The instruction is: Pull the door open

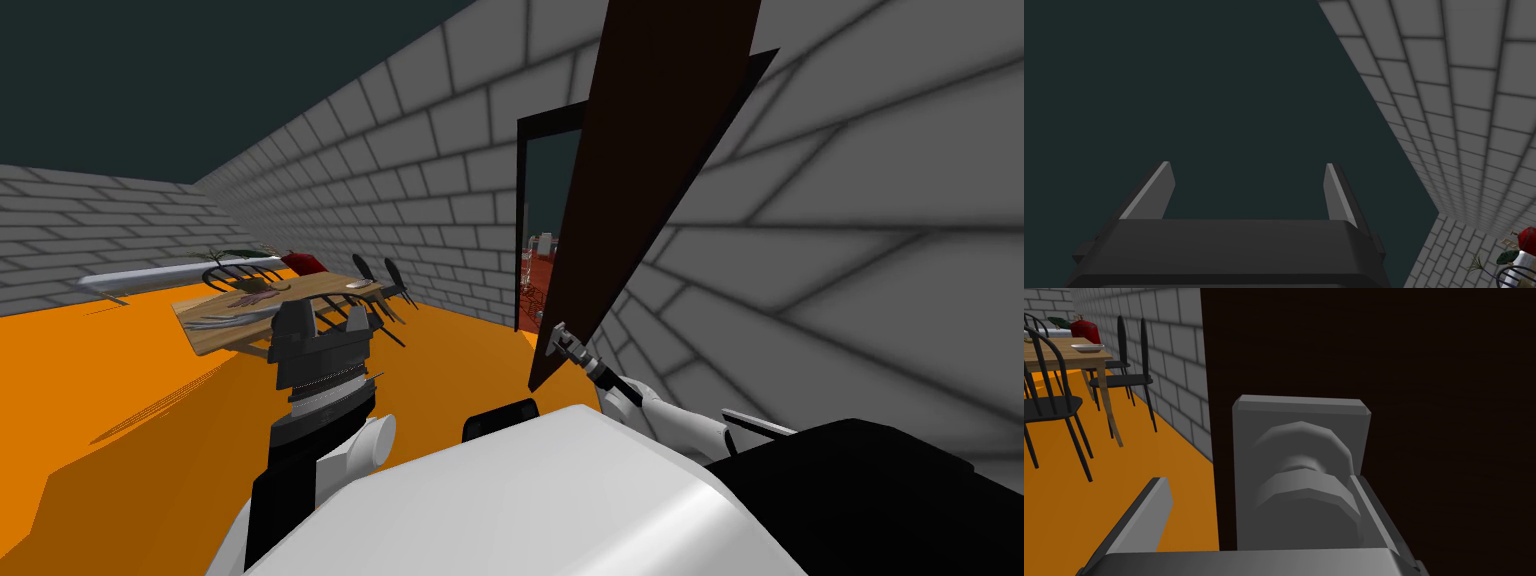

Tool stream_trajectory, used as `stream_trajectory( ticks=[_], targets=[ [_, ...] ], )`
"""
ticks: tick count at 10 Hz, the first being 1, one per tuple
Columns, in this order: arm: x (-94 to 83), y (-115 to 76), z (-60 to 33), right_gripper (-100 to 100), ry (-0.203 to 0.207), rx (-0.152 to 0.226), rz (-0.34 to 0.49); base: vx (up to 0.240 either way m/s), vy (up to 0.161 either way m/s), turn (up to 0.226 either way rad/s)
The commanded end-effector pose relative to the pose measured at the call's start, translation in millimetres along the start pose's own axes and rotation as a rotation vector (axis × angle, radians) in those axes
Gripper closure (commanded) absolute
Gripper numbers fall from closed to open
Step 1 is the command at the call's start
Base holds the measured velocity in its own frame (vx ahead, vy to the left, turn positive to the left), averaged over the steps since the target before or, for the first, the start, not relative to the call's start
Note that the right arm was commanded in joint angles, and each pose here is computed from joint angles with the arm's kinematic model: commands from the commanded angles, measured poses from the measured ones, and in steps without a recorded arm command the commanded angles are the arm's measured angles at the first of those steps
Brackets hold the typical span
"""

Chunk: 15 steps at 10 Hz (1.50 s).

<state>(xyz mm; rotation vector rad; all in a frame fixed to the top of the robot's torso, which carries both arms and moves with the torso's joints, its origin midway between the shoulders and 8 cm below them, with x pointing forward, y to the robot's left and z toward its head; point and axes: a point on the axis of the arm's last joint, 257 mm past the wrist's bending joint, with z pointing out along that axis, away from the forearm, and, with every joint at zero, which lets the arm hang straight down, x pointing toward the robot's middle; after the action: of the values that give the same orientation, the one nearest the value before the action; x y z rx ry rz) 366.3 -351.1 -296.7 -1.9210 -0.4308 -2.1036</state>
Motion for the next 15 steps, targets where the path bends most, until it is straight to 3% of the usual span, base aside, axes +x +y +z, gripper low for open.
stream_trajectory(
  ticks=[1,10,11,15],
  targets=[
    [-11.3,-25.0,-8.4,100,-0.018,0.029,0.037,0.026,0.006,0.004],
    [-11.3,-25.0,-8.4,100,-0.018,0.029,0.037,0.002,0.002,-0.002],
    [1.0,0.0,-12.2,100,0.003,0.009,0.005,0.036,0.006,0.008],
    [-1.3,0.6,-31.7,100,0.007,0.018,0.013,0.055,0.038,0.017]
  ],
)
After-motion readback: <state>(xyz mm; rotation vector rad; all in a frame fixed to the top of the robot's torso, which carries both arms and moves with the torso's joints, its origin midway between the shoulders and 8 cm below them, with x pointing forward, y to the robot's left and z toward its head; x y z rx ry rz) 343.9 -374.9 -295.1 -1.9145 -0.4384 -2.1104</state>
